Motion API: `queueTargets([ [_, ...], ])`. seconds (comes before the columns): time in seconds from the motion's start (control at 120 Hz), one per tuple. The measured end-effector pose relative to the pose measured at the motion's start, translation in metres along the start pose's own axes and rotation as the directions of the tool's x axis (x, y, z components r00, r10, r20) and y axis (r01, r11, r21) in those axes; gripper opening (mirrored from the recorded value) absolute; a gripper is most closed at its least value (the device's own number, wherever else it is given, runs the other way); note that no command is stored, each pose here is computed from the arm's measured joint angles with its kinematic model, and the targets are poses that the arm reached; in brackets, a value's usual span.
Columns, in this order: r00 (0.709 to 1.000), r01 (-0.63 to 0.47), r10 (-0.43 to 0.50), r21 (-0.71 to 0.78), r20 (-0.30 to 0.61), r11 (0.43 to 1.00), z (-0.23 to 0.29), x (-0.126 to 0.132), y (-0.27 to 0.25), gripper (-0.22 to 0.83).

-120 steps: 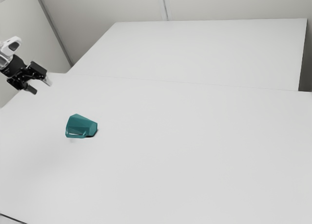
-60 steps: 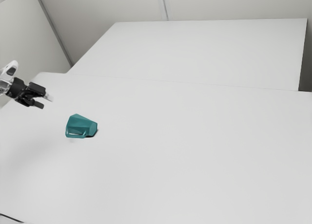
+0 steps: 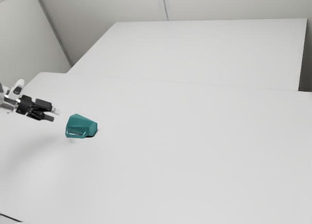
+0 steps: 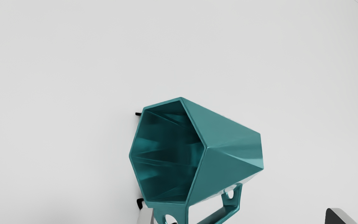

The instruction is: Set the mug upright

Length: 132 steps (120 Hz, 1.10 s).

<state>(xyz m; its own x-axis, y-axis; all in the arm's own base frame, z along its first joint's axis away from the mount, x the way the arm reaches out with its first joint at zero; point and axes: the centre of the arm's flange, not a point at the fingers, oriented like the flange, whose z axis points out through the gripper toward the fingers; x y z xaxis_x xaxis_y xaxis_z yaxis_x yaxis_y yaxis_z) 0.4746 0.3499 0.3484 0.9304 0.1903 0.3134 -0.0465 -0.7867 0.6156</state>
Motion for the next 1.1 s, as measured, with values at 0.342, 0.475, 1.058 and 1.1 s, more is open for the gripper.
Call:
queueTargets([
  [0.342, 1.000, -0.016, 0.015, -0.046, -0.021, 0.999, 0.021, -0.005, -0.017, 0.62],
  [0.475, 1.000, -0.018, 0.017, -0.058, -0.024, 0.998, 0.028, -0.007, -0.023, 0.62],
  [1.058, 0.996, -0.082, 0.079, -0.103, -0.033, 0.991, 0.053, 0.008, -0.013, 0.62],
  [1.1, 0.996, -0.088, 0.086, -0.107, -0.030, 0.990, 0.056, 0.009, -0.010, 0.62],
])
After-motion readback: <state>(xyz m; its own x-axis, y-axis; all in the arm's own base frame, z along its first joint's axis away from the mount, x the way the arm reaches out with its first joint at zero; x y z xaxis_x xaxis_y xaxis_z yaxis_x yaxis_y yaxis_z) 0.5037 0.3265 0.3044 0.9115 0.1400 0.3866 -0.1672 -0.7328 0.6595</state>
